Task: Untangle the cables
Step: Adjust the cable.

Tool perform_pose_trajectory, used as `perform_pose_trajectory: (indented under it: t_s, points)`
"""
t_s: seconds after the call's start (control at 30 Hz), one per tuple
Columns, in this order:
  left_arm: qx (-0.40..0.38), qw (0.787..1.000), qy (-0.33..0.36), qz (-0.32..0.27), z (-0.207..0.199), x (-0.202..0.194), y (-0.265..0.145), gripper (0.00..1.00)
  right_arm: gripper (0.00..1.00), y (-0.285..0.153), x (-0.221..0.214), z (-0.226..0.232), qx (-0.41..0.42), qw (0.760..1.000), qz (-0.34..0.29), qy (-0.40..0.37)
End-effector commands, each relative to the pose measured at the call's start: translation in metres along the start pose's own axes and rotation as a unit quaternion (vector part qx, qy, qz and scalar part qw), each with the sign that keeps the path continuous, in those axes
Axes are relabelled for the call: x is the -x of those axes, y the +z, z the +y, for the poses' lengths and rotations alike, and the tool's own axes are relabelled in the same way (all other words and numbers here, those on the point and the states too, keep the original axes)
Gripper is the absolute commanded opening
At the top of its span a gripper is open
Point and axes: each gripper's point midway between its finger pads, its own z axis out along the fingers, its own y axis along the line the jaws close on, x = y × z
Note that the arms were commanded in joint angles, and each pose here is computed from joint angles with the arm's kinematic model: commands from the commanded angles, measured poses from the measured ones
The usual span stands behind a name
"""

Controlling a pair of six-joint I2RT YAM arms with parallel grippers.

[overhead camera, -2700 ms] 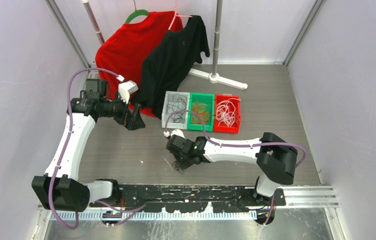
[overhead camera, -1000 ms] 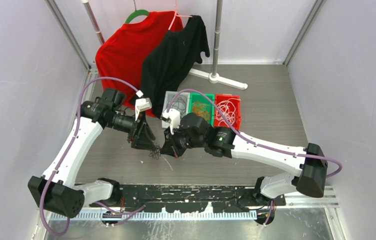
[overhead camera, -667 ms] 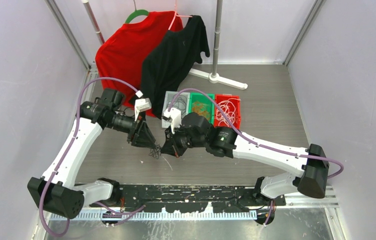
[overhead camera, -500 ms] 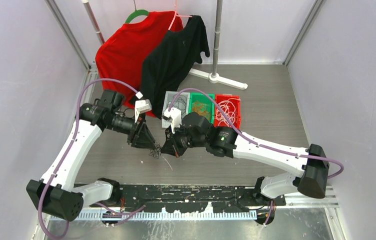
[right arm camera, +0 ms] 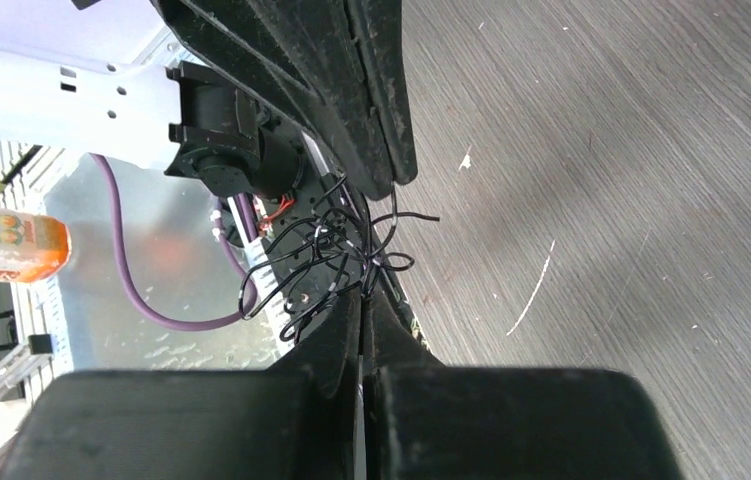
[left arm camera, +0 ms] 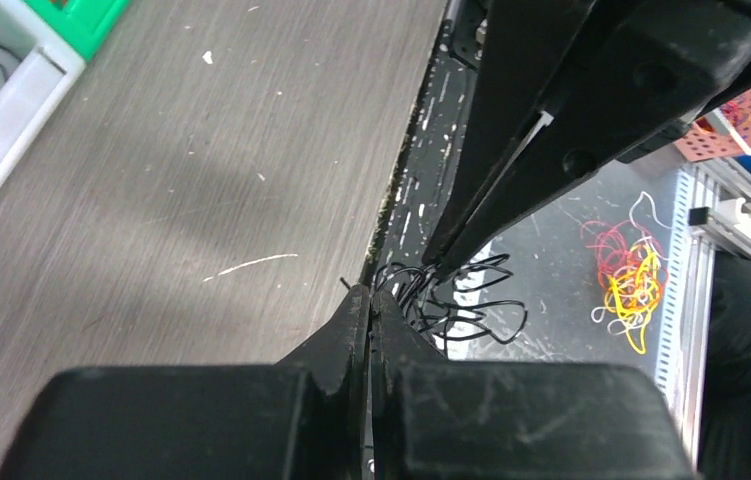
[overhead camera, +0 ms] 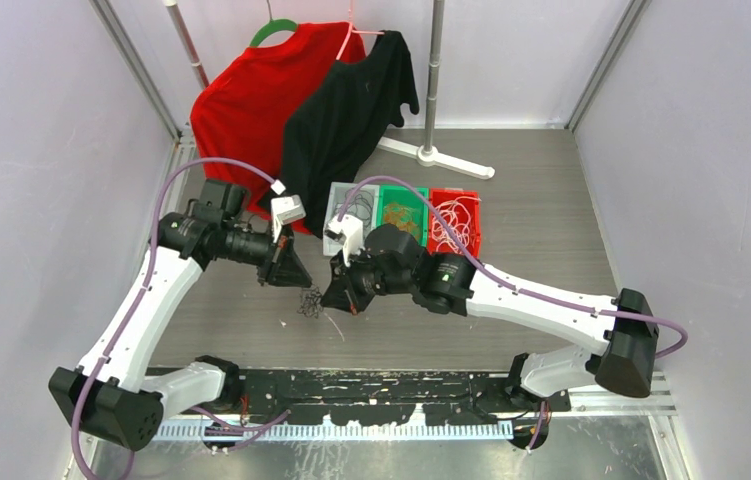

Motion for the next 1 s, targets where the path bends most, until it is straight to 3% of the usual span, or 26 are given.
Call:
perform_pose_trajectory:
  t_s: [0.0,0.13,0.2,0.33,0.37,0.43,0.5,0.77,0.97]
  points:
    - [0.049,0.998,0.046,-0.014,-0.002,0.021,-0.017,0.00,0.02,-0.017,0.031,0.007,0.010,0.997,-0.070,0.015]
    - [0.065,0.996,0.062,-0.014,-0.015,0.035,-0.033,0.00,0.25,-0.024,0.037,-0.019,-0.048,0.993,-0.105,0.039]
    - [0.070,0.995,0.075,-0.023,-0.025,0.042,-0.041,0.00,0.42,-0.029,0.043,-0.028,-0.072,0.987,-0.133,0.047]
    - [0.075,0.993,0.082,-0.048,-0.038,0.055,-0.049,0.00,0.45,-0.034,0.056,-0.029,-0.075,0.981,-0.171,0.058]
    - [0.076,0.992,0.081,-0.054,-0.040,0.059,-0.051,0.00,0.50,-0.034,0.059,-0.026,-0.067,0.980,-0.177,0.062]
    - [0.078,0.992,0.079,-0.065,-0.043,0.065,-0.053,0.00,0.71,-0.030,0.062,-0.018,-0.045,0.980,-0.180,0.066]
    - [0.077,0.992,0.077,-0.071,-0.045,0.069,-0.054,0.00,0.83,-0.030,0.068,-0.009,-0.022,0.979,-0.189,0.069]
    - [0.104,0.990,0.051,-0.079,-0.037,0.061,-0.052,0.00,0.86,-0.087,0.100,-0.007,-0.049,0.958,-0.281,0.035]
    - [0.141,0.985,0.037,-0.097,-0.025,0.058,-0.053,0.00,0.85,-0.081,0.111,0.005,-0.037,0.965,-0.259,-0.003]
